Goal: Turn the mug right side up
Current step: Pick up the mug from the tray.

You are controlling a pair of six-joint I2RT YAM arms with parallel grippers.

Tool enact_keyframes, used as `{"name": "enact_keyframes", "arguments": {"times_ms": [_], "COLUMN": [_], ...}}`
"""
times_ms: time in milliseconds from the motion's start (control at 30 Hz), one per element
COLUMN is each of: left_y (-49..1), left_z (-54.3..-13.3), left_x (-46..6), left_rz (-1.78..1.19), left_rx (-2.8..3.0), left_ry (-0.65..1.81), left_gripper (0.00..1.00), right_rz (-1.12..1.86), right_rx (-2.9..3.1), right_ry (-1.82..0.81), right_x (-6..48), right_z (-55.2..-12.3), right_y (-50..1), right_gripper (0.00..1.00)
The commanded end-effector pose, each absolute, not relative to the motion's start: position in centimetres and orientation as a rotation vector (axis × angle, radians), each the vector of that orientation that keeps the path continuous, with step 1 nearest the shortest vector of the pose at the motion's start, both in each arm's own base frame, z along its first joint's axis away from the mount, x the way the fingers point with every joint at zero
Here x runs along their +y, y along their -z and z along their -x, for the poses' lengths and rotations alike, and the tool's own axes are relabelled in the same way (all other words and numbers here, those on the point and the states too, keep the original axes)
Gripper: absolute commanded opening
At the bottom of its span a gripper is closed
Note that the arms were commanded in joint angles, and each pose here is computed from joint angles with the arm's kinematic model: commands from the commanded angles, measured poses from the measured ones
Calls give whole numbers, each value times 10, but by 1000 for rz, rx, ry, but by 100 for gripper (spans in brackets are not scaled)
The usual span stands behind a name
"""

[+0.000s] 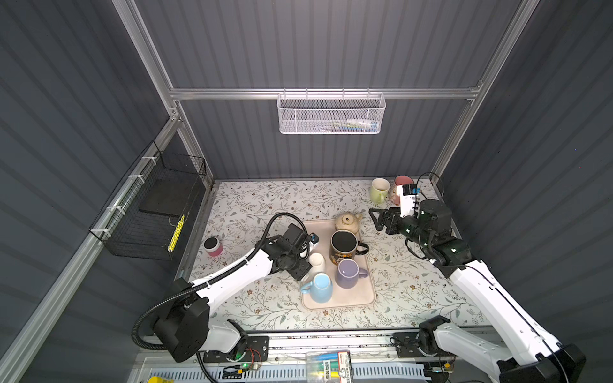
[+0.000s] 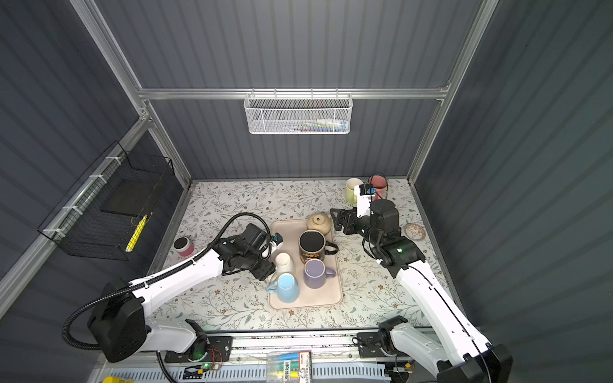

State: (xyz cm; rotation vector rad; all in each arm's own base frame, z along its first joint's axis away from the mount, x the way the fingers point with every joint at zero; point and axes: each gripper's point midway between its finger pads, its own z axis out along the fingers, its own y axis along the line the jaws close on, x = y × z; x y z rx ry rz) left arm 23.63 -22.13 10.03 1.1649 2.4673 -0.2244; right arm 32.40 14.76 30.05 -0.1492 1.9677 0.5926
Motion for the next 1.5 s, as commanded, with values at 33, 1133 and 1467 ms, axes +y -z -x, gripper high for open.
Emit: {"name": "enact_keyframes", "arguments": {"times_ms": [33, 1133, 1467], "left_y": [-93, -81, -77], "left_z": [-238, -244, -241], "left_x": [-222, -243, -245], "left_rz": [-1163, -1304, -1425], "left_rx": [2489, 2490, 2471], "left_ry": [207, 224, 214], "left_gripper": [61, 45, 36], "right_rz": [162, 188, 195], "right_rx": [1950, 1952, 1952], "right_ry": [-614, -654, -649], "right_x": [151, 160, 160], "right_z": [-322, -320, -320], "right_y": [-303, -298, -298], "right_gripper": [88, 88, 88]}}
